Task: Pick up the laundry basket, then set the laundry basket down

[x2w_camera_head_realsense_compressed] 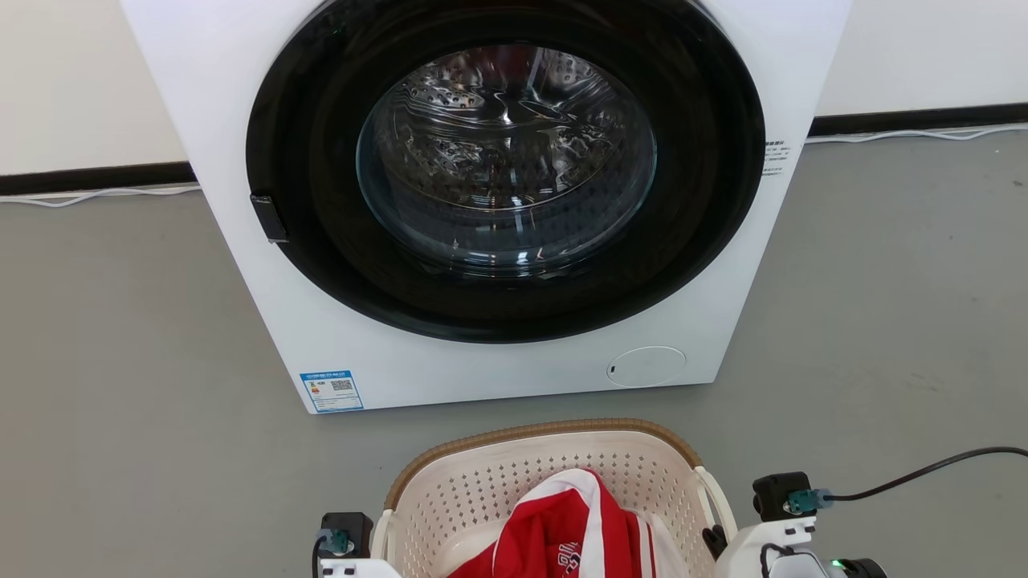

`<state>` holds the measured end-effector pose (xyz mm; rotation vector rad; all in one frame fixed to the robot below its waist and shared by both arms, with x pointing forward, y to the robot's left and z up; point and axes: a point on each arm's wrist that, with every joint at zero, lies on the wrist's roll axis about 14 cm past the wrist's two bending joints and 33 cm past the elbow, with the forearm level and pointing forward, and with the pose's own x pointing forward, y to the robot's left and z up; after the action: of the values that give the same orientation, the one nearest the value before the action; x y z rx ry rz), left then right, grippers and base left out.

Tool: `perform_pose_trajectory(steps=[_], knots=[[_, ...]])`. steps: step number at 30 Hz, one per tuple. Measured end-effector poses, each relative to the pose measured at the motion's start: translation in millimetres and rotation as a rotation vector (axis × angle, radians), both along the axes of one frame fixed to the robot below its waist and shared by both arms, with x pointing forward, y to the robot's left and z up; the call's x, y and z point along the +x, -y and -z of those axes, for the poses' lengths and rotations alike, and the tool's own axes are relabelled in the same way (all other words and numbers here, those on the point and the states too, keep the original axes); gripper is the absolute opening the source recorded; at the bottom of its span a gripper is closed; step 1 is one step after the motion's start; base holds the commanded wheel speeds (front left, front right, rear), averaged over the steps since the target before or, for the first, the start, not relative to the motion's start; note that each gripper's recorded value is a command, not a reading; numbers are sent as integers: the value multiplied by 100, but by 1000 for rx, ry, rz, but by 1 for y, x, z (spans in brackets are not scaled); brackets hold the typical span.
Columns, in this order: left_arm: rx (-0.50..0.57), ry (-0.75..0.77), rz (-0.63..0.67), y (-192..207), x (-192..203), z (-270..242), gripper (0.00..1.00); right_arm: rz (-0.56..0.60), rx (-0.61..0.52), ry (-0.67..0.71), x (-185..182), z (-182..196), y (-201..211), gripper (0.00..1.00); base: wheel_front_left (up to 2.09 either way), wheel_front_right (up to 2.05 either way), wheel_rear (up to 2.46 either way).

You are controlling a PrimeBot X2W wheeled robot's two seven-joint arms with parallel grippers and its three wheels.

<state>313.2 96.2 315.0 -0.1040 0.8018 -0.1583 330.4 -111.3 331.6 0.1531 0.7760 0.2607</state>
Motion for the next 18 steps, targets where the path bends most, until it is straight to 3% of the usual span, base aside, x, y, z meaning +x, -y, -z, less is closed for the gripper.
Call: perform_pose_trajectory(steps=[18], knots=[[3,0,3,0,1,0,0,-1,3,3,0,0,-1,0,0,0,0]])
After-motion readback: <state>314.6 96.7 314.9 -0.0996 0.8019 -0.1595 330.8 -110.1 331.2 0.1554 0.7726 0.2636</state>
